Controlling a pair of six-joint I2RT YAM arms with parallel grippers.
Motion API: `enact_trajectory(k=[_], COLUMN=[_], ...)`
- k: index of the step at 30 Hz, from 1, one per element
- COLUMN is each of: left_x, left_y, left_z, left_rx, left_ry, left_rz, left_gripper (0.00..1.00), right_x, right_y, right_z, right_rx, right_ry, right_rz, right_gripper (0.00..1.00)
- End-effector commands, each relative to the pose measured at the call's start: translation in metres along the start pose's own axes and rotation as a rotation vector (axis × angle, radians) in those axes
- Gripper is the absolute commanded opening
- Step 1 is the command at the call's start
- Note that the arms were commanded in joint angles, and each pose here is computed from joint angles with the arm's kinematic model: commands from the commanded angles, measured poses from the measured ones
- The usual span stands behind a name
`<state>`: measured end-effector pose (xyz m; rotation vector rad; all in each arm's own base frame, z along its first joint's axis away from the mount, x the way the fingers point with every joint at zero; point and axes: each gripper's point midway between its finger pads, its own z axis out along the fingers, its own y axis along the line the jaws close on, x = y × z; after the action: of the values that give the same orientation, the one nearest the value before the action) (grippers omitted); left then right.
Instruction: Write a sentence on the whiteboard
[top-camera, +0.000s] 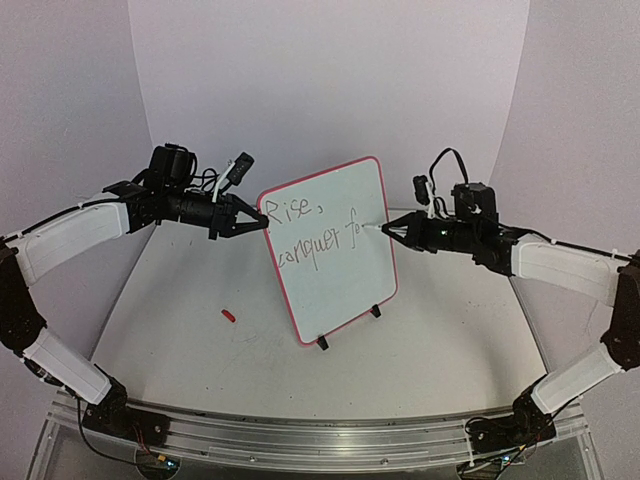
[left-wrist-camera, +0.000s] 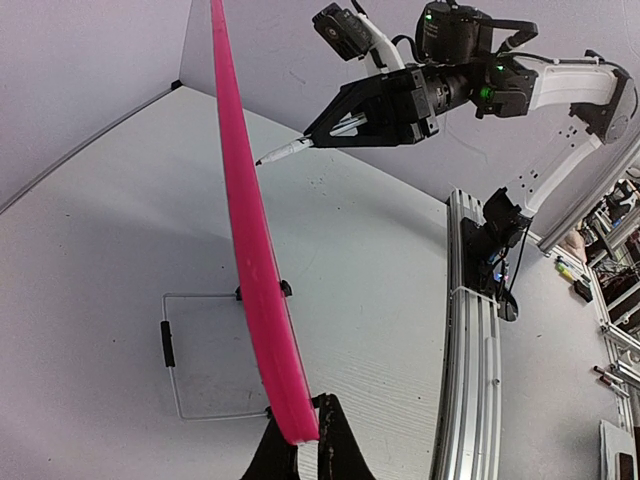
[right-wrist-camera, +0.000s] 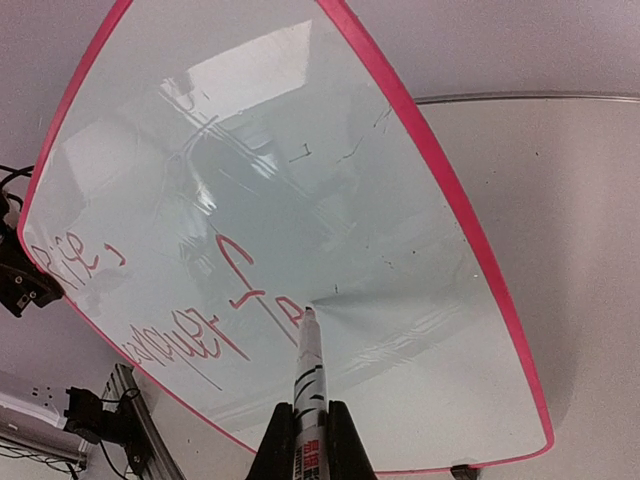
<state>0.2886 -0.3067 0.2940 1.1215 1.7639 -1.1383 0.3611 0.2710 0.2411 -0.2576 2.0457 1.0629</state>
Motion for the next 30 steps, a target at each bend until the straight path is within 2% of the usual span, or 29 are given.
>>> enact_trajectory(k=[1,15,30], left_x=[0.054,0.054,0.054], left_y=[-0.013,-0.013,-0.013], left_z=[0.016,0.016,0.016], left_rx=[0.056,0.057,0.057], left_ry=[0.167,0.167,0.167], left_rz=[-0.096,-0.095,-0.095], left_gripper=[0.00,0.00,0.00], right_x=[-0.024,-0.023,-0.004], right_y=[0.010,0.015,-0.004], right_z=[-0.001,0.005,-0.001], right_rx=[-0.026,-0.081,-0.011], right_ry=[-0.051,-0.018,-0.009], right_rz=[-0.038,-0.037,-0.003], right_gripper=[0.00,0.00,0.00])
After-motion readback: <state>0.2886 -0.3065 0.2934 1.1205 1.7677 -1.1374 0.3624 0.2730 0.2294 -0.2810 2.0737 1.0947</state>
